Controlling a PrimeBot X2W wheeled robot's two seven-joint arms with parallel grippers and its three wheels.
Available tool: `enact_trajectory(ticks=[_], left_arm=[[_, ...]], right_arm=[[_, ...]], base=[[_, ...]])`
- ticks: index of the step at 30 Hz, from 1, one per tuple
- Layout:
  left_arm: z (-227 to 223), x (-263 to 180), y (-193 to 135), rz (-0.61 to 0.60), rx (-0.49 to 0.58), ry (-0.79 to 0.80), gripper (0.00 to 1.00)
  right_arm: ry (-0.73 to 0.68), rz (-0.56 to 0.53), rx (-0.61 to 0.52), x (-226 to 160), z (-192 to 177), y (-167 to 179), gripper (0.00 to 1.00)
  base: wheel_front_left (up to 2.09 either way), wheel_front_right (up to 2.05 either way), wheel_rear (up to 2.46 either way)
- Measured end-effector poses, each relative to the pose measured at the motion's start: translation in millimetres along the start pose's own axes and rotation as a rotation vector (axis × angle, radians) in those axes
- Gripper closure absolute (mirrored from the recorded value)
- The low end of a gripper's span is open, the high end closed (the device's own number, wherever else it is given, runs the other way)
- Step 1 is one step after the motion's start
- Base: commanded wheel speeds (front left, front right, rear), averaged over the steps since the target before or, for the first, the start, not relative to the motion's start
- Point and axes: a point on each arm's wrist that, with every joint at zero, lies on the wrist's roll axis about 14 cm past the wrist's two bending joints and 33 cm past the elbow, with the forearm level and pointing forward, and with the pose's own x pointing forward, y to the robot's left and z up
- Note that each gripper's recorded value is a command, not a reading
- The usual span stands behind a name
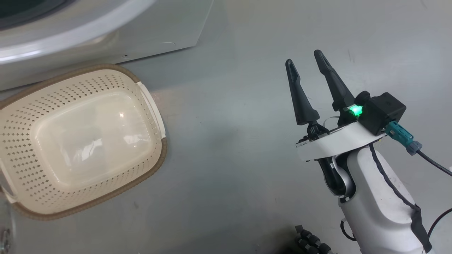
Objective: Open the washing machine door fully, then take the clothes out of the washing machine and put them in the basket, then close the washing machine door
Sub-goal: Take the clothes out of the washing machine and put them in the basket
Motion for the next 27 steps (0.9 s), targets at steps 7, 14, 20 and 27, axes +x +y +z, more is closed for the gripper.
enact_trajectory(ticks=[7, 14, 20, 27], left_arm=[[4, -22, -16, -0.035, 0.021, -0.106, 1.00], [-7, -51, -27, -0.049, 0.001, -0.167, 1.00], [-8, -82, -31, -0.045, -0.027, -0.240, 1.00], [15, -121, -31, -0.034, -0.029, -0.385, 1.00]], right_arm=[[-0.013, 0.012, -0.025, -5, 7, 6, 0.00], [-0.008, 0.020, -0.036, -15, 8, 12, 0.00], [-0.013, 0.037, -0.050, -24, 12, 21, 0.00], [-0.032, 0.059, -0.069, -37, 21, 33, 0.00]], base=[[0.00, 0.00, 0.00], [0.00, 0.00, 0.00], [0.00, 0.00, 0.00], [0.00, 0.00, 0.00]])
